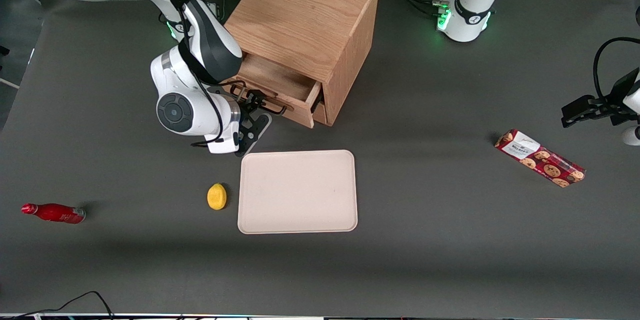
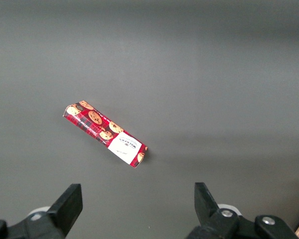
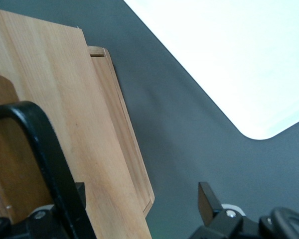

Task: Open upper drawer
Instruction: 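Pull the upper drawer outward by its handle with the right gripper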

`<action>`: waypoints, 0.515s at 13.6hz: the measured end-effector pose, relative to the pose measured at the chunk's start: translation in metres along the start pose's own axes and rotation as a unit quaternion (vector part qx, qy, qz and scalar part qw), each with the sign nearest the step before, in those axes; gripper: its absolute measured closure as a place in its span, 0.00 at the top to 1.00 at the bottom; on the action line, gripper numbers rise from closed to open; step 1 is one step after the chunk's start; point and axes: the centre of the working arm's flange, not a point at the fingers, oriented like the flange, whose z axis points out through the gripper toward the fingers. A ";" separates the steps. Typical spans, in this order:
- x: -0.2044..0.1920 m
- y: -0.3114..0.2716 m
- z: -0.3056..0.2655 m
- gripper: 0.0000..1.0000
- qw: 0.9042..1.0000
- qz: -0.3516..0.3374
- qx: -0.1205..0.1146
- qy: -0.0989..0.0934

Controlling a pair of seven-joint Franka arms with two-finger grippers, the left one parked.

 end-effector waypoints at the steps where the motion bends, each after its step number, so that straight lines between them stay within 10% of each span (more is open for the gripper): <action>1: 0.002 0.005 -0.001 1.00 1.000 -0.003 0.000 0.002; 7: 0.009 0.035 -0.011 1.00 1.000 -0.012 -0.007 0.016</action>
